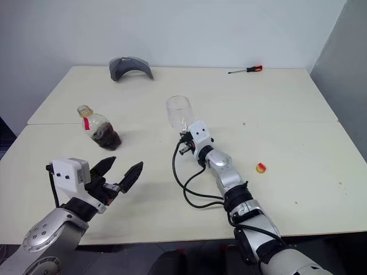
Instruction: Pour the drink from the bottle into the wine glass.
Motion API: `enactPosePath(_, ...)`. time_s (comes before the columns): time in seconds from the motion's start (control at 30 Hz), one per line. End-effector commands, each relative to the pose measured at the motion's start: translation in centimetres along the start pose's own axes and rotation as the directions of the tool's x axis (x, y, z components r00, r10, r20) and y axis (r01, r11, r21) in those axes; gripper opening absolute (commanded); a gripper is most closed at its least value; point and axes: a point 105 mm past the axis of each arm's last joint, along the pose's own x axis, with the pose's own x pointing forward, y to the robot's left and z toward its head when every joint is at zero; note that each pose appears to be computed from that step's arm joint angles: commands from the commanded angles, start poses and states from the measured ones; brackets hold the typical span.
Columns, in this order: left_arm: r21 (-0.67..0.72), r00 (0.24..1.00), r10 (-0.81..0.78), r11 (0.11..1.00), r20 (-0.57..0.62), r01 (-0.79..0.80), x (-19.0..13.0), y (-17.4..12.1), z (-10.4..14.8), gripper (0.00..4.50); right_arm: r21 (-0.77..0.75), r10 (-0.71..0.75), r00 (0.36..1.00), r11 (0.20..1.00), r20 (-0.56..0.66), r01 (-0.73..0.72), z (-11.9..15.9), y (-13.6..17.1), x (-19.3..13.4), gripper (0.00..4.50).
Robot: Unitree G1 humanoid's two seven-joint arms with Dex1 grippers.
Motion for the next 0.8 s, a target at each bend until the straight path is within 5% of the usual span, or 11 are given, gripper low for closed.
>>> enactPosePath(0.03,0.020,0.999,0.001,1.000,0.040,-0.002,-0.2,0.2,0.8,4.50,-0.006,-0.008,1.000,1.000,0.009,0.008,0.2,-0.4,-0.3,1.80)
enactPosePath(0.3,0.023,0.999,0.006,1.000,0.047,-0.007,0.1,0.3,0.5,4.50,0.033,0.115,0.991,0.993,0.074,-0.117,1.3,0.3,-2.5,4.44)
enactPosePath(0.8,0.067,0.977,0.211,0.975,0.034,-0.213,1.0,3.3,-1.0,4.50,-0.105,0.322,0.947,0.942,0.006,-0.320,4.4,-0.2,-13.3,4.44)
